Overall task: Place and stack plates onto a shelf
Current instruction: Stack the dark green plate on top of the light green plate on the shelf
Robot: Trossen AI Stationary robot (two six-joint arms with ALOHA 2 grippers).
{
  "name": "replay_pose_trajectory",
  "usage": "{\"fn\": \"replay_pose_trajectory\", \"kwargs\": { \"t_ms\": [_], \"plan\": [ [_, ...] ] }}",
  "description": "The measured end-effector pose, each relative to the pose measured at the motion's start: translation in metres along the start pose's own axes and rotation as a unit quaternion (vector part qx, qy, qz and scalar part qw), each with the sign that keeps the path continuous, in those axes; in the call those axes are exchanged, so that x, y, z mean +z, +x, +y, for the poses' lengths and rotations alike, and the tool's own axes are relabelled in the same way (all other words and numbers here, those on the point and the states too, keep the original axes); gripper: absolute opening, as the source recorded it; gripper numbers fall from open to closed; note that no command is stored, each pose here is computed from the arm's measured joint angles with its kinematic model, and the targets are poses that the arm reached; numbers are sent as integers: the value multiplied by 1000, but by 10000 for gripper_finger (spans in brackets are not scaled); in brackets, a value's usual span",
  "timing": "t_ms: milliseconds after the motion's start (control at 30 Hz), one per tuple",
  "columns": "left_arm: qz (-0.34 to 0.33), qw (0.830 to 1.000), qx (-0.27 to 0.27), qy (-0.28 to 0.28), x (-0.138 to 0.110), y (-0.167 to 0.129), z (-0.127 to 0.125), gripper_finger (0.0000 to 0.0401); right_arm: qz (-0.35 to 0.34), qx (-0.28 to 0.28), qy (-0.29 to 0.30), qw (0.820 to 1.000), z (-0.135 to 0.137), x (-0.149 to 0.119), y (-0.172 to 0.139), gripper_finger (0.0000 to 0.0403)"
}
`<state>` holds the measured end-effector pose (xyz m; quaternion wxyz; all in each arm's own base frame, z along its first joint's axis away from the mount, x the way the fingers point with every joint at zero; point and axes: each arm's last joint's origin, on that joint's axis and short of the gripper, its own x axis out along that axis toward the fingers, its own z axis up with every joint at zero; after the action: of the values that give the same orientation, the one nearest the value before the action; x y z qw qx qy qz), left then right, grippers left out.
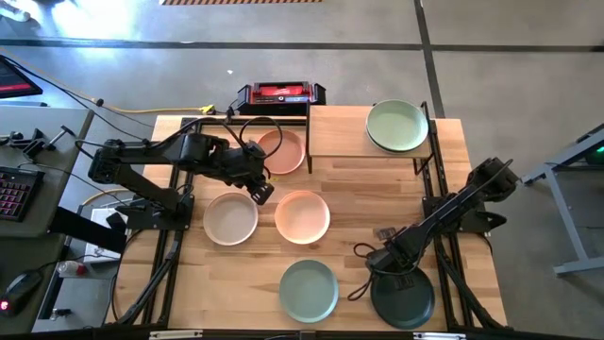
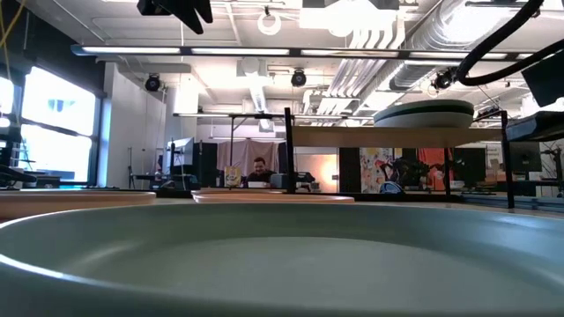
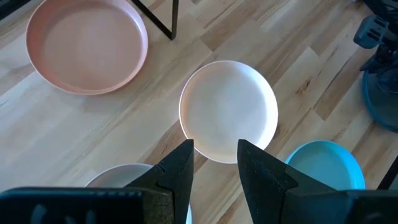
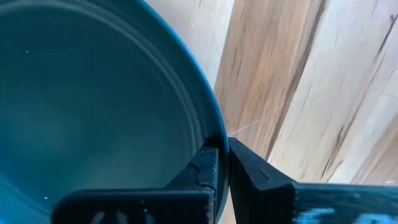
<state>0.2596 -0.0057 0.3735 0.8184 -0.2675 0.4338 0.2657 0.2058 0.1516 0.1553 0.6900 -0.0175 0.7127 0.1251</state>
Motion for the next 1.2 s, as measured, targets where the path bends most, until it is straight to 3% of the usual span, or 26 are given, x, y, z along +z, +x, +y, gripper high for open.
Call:
{"fn": "replay_pose_trajectory", "kwargs": {
  "t_ms": [367,633,933,1200],
  "plan": [
    [0,1000,0,1,0,0,0,113,-51,30,93,994,1,-8,-29,0],
    [0,1000,0,1,0,0,0,113,-103,36,193,975,-5,-27,-62,0],
    [-8,1000,7,1,0,0,0,113,-180,69,298,935,-23,-43,-97,0],
    [-10,999,10,38,0,0,0,113,-246,107,383,884,-50,-57,-125,0]
  ]
}}
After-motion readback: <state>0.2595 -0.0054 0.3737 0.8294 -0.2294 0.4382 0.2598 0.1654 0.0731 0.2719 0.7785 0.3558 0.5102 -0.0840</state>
